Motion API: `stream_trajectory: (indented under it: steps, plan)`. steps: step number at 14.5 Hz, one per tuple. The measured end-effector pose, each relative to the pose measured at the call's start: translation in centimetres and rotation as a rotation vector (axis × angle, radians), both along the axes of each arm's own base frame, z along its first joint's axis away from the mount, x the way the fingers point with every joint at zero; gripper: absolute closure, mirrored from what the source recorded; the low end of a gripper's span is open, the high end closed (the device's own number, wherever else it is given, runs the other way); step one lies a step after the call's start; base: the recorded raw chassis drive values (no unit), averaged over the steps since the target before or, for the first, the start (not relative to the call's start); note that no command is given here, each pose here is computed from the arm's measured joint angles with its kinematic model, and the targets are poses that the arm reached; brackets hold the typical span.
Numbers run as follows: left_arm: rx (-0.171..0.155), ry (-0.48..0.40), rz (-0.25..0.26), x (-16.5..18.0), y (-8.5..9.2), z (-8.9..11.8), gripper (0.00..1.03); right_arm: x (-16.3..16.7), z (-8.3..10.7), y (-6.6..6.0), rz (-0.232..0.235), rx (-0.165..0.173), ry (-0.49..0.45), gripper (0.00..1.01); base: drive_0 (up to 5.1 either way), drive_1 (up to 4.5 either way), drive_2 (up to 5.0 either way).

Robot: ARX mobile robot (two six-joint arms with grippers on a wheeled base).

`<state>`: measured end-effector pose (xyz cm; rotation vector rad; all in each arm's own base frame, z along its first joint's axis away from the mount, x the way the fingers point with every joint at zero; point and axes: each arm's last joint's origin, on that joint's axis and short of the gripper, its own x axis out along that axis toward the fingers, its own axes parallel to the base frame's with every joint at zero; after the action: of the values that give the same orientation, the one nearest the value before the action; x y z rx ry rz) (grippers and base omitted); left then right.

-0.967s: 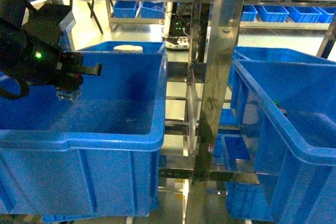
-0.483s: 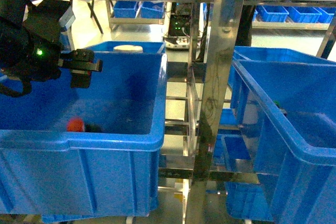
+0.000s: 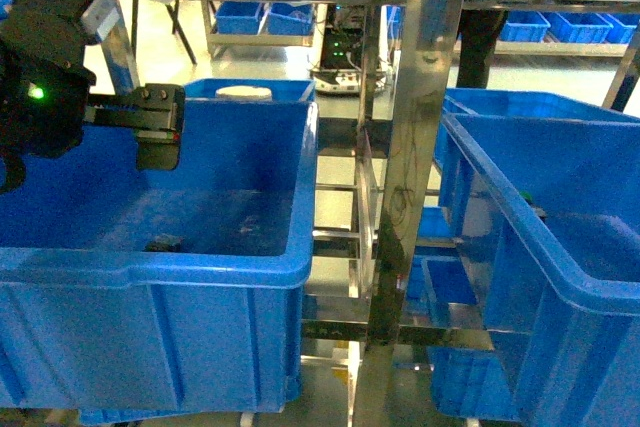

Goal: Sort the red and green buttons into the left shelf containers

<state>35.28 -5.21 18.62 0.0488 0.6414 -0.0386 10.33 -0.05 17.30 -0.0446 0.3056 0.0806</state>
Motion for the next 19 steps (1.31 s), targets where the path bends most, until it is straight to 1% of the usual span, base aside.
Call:
stream_trajectory:
  steps: [1,2,3,4,5,6,7,8,9,10,11,12,13,14,15,18,19]
  plan:
    - [-0.006,-0.003,0.0,-0.2,0.0,0.1,0.05,0.0,0.0,0.0,0.0,0.0,0.0,0.03,0.0,0.0,0.0]
    - [-0.025,-0.028,0.0,-1.3,0.1,0.6,0.05,0.0,0.0,0.0,0.0,0.0,0.0,0.03,0.0,0.0,0.0]
    - [-0.05,-0.03,0.004,-2.7,0.3,0.6,0.05,0.0,0.0,0.0,0.0,0.0,0.0,0.03,0.0,0.0,0.0]
    - [-0.087,-0.023,0.005,-4.7,0.8,0.5,0.05,0.0,0.0,0.0,0.0,0.0,0.0,0.03,0.0,0.0,0.0]
    - [-0.098,-0.049,0.007,-6.7,1.2,0.6,0.05,0.0,0.0,0.0,0.0,0.0,0.0,0.03,0.0,0.0,0.0]
    - [-0.104,-0.108,0.005,-8.6,1.5,1.0,0.05,0.0,0.0,0.0,0.0,0.0,0.0,0.03,0.0,0.0,0.0]
    - [-0.095,-0.151,-0.007,-10.3,1.8,1.1,0.05,0.0,0.0,0.0,0.0,0.0,0.0,0.03,0.0,0.0,0.0]
    - [-0.094,-0.171,0.003,-12.3,2.4,0.6,0.05,0.0,0.0,0.0,0.0,0.0,0.0,0.03,0.0,0.0,0.0]
    - [-0.106,-0.162,0.034,-14.0,3.0,0.1,0.05,0.0,0.0,0.0,0.0,0.0,0.0,0.03,0.0,0.0,0.0]
    - [-0.107,-0.18,0.066,-15.7,3.3,0.1,0.05,0.0,0.0,0.0,0.0,0.0,0.0,0.03,0.0,0.0,0.0]
    - [-0.119,-0.227,0.081,-17.2,3.1,0.7,0.05,0.0,0.0,0.0,0.0,0.0,0.0,0.03,0.0,0.0,0.0]
    - [-0.126,-0.267,0.082,-18.4,2.8,1.2,0.05,0.0,0.0,0.0,0.0,0.0,0.0,0.03,0.0,0.0,0.0]
    - [-0.118,-0.302,0.099,-19.6,2.6,1.1,0.05,0.0,0.0,0.0,0.0,0.0,0.0,0.03,0.0,0.0,0.0]
    - [-0.115,-0.327,0.13,-20.5,2.4,0.9,0.05,0.0,0.0,0.0,0.0,0.0,0.0,0.03,0.0,0.0,0.0]
    - [-0.111,-0.335,0.149,-20.7,2.4,0.9,0.05,0.0,0.0,0.0,0.0,0.0,0.0,0.03,0.0,0.0,0.0]
    - [-0.116,-0.336,0.161,-20.6,2.4,0.8,0.05,0.0,0.0,0.0,0.0,0.0,0.0,0.03,0.0,0.0,0.0]
    - [-0.13,-0.4,0.135,-20.5,2.4,0.8,0.08,-0.1,-0.3,0.0,-0.053,0.004,-0.166,0.12,0.0,0.0,0.0]
